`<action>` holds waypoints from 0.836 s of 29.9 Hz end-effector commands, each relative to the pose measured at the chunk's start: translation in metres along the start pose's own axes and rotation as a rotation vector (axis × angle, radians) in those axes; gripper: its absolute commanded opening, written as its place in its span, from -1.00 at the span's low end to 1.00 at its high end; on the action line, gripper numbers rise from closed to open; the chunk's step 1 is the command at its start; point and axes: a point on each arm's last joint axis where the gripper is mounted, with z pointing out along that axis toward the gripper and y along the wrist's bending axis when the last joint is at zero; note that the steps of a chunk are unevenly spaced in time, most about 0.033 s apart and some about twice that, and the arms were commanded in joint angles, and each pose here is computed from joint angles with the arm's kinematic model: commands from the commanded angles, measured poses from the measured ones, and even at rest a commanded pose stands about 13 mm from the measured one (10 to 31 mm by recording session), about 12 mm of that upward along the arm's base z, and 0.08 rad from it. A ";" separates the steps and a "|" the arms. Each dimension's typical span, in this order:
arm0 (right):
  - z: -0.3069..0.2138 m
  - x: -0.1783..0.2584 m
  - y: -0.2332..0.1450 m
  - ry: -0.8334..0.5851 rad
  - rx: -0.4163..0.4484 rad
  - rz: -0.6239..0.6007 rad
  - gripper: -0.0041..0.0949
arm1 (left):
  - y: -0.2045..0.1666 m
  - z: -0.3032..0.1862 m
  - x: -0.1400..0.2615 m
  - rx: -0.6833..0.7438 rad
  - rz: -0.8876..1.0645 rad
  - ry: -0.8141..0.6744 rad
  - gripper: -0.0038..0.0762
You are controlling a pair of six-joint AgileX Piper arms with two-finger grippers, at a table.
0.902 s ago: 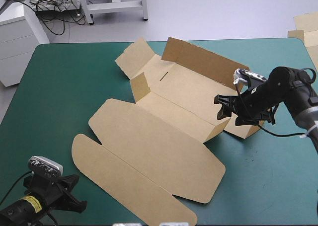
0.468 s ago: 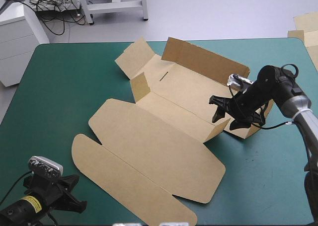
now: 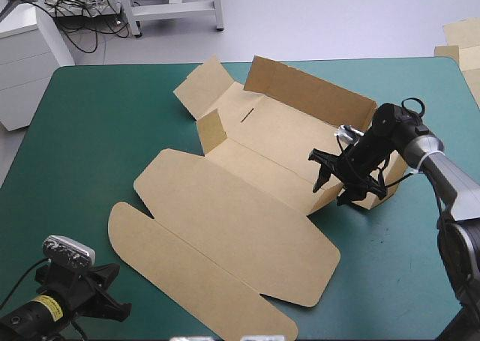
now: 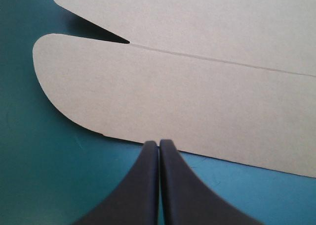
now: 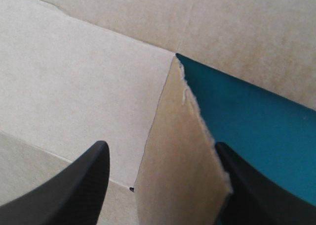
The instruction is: Fold the box
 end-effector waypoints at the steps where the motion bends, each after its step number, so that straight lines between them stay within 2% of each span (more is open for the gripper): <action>1: -0.017 0.008 0.011 0.003 -0.057 0.017 0.08 | -0.002 -0.005 -0.011 0.013 -0.010 -0.070 -0.93; 3: -0.017 0.009 0.012 0.010 -0.076 0.024 -0.13 | -0.002 -0.005 -0.011 0.014 -0.012 -0.070 -0.93; 7: -0.016 0.010 0.014 0.013 -0.074 0.019 -0.91 | -0.002 -0.005 -0.011 0.014 -0.012 -0.070 -0.93; 16: -0.016 0.010 0.012 0.006 -0.052 0.033 -0.93 | -0.002 -0.005 -0.011 0.014 -0.012 -0.070 -0.93; 20: -0.016 0.009 0.012 0.002 -0.045 -0.037 -0.93 | -0.002 -0.005 -0.011 0.014 -0.012 -0.070 -0.93; 25: -0.018 0.006 0.005 -0.036 0.044 -0.101 -0.93 | -0.002 -0.005 -0.011 0.014 -0.012 -0.070 -0.93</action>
